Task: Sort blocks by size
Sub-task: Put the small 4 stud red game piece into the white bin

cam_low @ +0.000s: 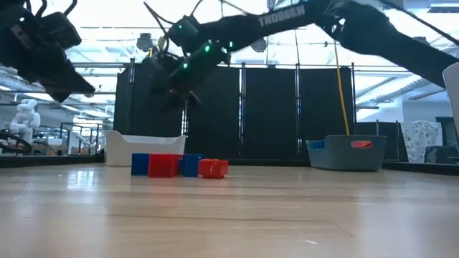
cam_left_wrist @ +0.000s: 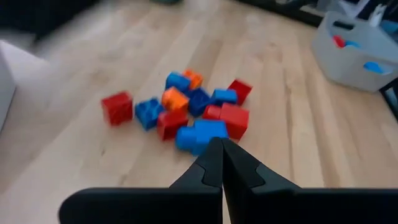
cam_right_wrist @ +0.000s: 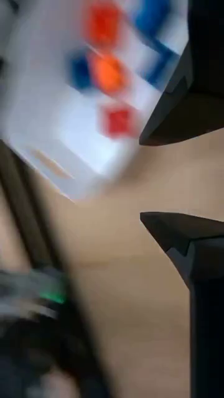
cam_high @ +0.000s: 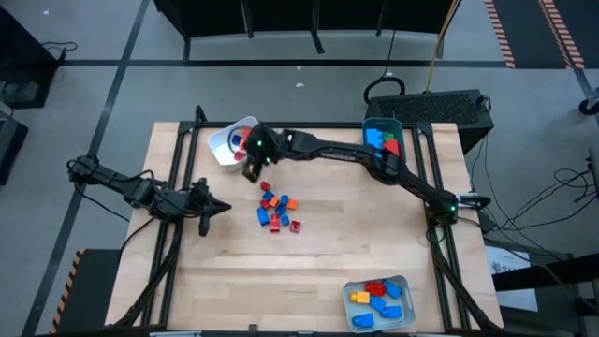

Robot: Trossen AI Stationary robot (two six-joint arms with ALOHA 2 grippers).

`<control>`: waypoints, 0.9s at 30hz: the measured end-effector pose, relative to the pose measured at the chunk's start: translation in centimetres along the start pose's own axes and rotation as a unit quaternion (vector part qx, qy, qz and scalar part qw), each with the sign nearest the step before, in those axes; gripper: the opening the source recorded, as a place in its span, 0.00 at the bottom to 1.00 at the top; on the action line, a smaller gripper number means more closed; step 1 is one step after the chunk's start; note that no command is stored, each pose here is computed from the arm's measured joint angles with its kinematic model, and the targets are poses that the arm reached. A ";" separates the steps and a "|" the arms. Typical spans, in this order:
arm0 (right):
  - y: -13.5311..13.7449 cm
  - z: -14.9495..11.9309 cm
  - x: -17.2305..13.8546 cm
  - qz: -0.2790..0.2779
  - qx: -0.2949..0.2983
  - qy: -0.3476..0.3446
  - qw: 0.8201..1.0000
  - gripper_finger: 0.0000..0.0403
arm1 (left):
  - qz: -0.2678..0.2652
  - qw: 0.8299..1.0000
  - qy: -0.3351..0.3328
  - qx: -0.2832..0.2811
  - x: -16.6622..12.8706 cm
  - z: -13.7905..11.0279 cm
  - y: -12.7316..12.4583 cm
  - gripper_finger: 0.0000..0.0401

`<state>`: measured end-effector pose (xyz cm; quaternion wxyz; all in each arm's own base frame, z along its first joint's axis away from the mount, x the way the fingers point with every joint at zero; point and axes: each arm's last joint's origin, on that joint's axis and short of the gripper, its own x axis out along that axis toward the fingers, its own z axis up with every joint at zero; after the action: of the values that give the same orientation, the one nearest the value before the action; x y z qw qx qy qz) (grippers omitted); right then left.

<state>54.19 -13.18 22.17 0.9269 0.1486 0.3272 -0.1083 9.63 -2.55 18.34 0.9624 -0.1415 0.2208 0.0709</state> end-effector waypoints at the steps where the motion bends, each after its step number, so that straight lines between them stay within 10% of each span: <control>1: 0.8 -0.6 -0.2 0.000 -0.007 0.030 1.000 0.41 | -0.005 1.000 -0.008 0.005 0.0 0.2 -0.1 0.00; 10: 5.1 -4.6 1.0 -0.091 -0.084 0.122 0.985 0.40 | -0.014 0.999 -0.026 0.012 0.0 0.5 -0.3 0.00; 27: 3.6 -5.6 2.3 -0.149 -0.052 0.130 0.979 0.60 | -0.029 0.999 -0.019 -0.001 0.0 0.5 -0.4 0.00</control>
<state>53.82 -8.16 17.26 0.8567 0.0625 0.4681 -0.2074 9.89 -2.75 18.86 0.9678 -0.1477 0.1985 0.0455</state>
